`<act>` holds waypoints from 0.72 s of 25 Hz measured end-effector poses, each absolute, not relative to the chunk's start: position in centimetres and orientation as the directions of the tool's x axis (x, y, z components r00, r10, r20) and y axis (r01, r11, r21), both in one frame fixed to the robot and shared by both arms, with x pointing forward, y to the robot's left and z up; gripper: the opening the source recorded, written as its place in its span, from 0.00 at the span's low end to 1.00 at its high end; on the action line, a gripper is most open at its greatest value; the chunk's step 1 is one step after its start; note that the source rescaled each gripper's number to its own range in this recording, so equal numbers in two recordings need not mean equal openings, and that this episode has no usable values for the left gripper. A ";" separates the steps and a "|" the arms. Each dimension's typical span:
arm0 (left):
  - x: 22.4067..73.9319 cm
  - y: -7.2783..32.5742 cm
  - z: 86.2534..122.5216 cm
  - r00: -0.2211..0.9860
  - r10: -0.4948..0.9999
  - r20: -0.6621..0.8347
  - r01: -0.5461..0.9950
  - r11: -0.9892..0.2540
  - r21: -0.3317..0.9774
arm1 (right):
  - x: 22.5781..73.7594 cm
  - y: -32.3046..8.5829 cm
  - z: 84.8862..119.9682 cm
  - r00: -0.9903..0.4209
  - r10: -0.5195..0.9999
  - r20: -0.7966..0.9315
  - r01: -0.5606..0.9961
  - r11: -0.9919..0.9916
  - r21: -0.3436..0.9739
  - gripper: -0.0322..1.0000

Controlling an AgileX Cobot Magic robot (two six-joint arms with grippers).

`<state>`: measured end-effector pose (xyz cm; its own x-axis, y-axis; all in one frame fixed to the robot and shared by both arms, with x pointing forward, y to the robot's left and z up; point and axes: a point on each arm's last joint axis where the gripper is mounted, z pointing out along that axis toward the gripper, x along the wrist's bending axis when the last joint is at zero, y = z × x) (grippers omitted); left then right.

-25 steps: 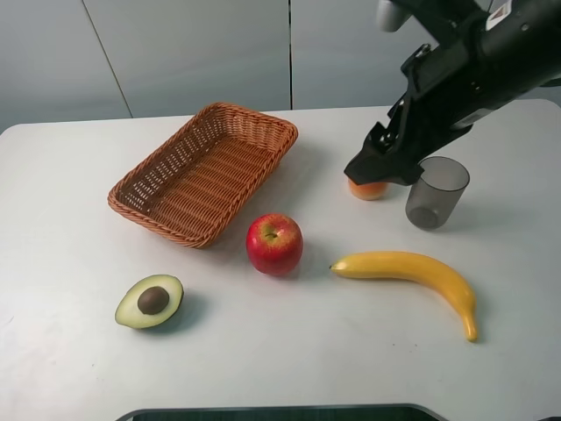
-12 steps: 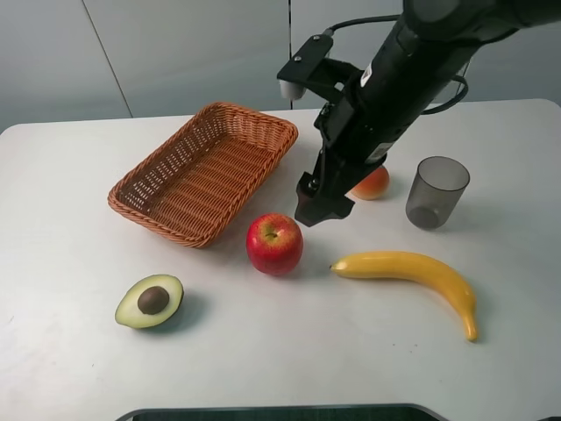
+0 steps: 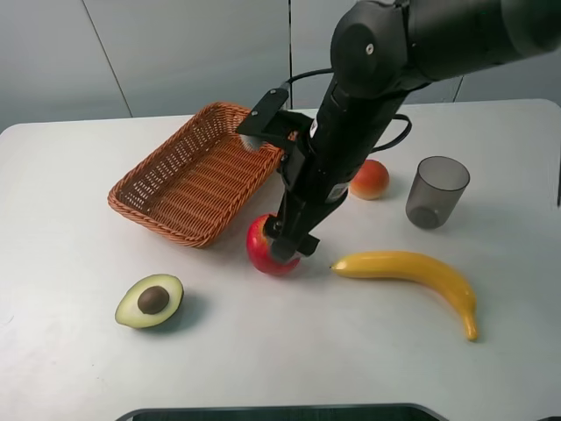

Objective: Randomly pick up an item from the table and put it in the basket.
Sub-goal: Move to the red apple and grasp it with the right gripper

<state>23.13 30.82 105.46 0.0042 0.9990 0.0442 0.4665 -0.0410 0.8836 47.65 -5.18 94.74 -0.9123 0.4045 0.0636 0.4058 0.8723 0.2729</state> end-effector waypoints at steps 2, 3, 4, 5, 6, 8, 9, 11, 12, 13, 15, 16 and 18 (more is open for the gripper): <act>23.1 30.8 105.5 0.004 0.999 0.044 0.467 -0.041 0.884 | 47.5 -4.7 94.6 -0.905 0.422 0.064 0.422 0.862 0.282 1.00; 23.1 30.8 105.5 0.004 0.999 0.044 0.467 -0.041 0.884 | 47.6 -4.5 94.5 -0.897 0.437 0.062 0.435 0.851 0.294 1.00; 23.1 30.8 105.5 0.004 0.999 0.044 0.467 -0.041 0.884 | 47.6 -4.4 94.4 -0.892 0.449 0.062 0.445 0.843 0.301 1.00; 23.1 30.8 105.5 0.004 0.999 0.044 0.467 -0.041 0.884 | 47.7 -4.2 94.3 -0.885 0.462 0.063 0.458 0.834 0.307 1.00; 23.1 30.8 105.5 0.004 0.999 0.044 0.467 -0.041 0.884 | 48.0 -4.0 94.2 -0.878 0.474 0.063 0.468 0.826 0.314 1.00; 23.1 30.8 105.5 0.004 0.999 0.044 0.467 -0.041 0.884 | 48.3 -3.6 94.0 -0.869 0.490 0.066 0.484 0.815 0.317 1.00; 23.1 30.8 105.5 0.004 0.999 0.044 0.466 -0.041 0.884 | 48.4 -3.5 93.7 -0.864 0.499 0.069 0.493 0.810 0.317 1.00; 23.1 30.8 105.5 0.004 0.999 0.044 0.467 -0.041 0.884 | 48.6 -3.3 93.3 -0.853 0.516 0.072 0.510 0.800 0.317 1.00; 23.1 30.8 105.5 0.004 0.999 0.044 0.466 -0.041 0.884 | 48.7 -3.2 93.0 -0.851 0.520 0.072 0.514 0.798 0.315 1.00; 23.1 30.8 105.5 0.004 0.999 0.044 0.467 -0.041 0.884 | 48.8 -3.1 92.6 -0.850 0.523 0.072 0.517 0.798 0.310 1.00; 23.1 30.8 105.5 0.004 0.999 0.044 0.467 -0.041 0.884 | 48.9 -3.1 92.2 -0.853 0.519 0.059 0.511 0.805 0.301 1.00; 23.1 30.8 105.5 0.004 0.999 0.044 0.467 -0.041 0.884 | 49.0 -3.1 91.9 -0.852 0.521 0.058 0.513 0.806 0.296 1.00; 23.1 30.8 105.5 0.004 0.999 0.044 0.466 -0.041 0.884 | 49.1 -3.0 91.8 -0.851 0.523 0.052 0.512 0.803 0.304 1.00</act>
